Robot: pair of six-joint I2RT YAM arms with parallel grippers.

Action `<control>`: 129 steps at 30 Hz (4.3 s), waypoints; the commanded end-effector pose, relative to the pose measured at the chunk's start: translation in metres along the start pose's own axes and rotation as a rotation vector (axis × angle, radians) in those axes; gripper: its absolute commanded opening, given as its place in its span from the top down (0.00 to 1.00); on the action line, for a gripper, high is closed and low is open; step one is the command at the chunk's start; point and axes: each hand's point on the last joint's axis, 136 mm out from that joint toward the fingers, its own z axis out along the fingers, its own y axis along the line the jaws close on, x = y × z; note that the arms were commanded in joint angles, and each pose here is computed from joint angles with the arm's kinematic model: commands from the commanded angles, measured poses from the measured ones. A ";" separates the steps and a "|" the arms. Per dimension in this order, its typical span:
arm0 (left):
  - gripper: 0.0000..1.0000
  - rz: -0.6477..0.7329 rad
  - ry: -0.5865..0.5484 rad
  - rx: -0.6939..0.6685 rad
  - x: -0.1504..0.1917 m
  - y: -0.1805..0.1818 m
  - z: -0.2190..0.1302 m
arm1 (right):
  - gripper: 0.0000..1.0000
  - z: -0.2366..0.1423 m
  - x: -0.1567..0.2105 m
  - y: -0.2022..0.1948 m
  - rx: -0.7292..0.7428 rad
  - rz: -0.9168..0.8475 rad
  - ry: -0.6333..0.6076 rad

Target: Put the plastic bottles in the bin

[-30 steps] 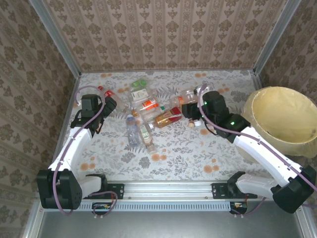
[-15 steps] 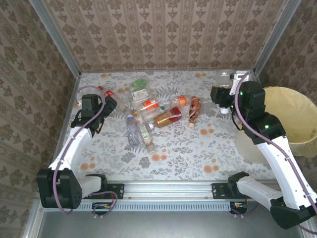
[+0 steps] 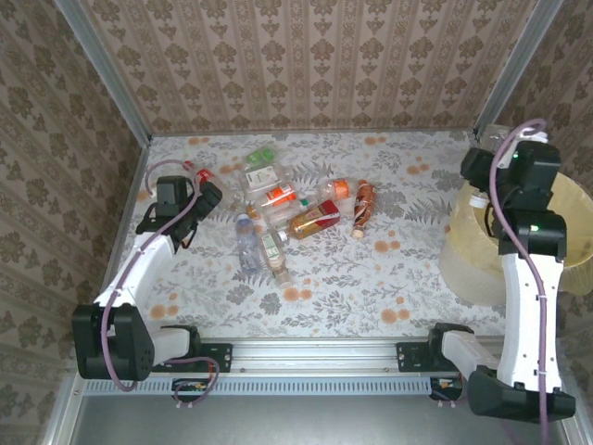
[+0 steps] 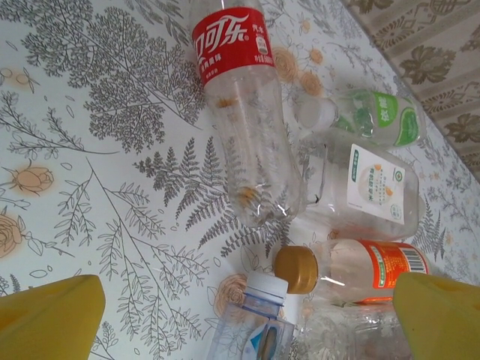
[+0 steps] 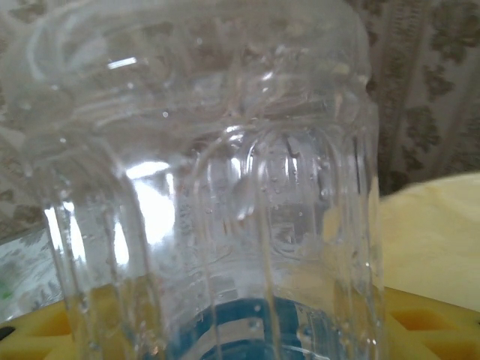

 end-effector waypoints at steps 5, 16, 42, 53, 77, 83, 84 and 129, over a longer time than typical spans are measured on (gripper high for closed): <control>0.00 0.098 0.056 0.049 0.001 -0.024 0.000 | 0.53 -0.019 0.016 -0.053 0.159 0.062 0.119; 0.00 0.421 0.209 0.108 0.048 -0.062 -0.010 | 0.44 -0.008 0.062 -0.091 0.346 0.083 0.311; 0.00 0.456 0.327 -0.034 0.100 -0.034 -0.010 | 0.13 0.002 0.074 -0.086 0.311 0.123 0.323; 0.00 0.433 0.342 -0.073 0.106 -0.022 -0.006 | 0.03 -0.013 0.042 -0.057 0.183 0.137 0.150; 0.00 0.369 0.356 -0.086 0.117 -0.009 -0.011 | 0.00 -0.011 0.096 0.198 -0.585 -0.273 0.082; 0.00 0.374 0.386 -0.098 0.126 -0.006 -0.011 | 0.00 0.019 0.146 0.217 -0.549 -0.247 0.174; 0.00 0.374 0.389 -0.099 0.128 -0.005 -0.011 | 0.00 0.025 0.155 0.218 -0.535 -0.231 0.195; 0.00 0.402 0.386 0.239 0.173 0.002 -0.011 | 0.00 0.065 0.238 0.226 -0.455 -0.258 0.384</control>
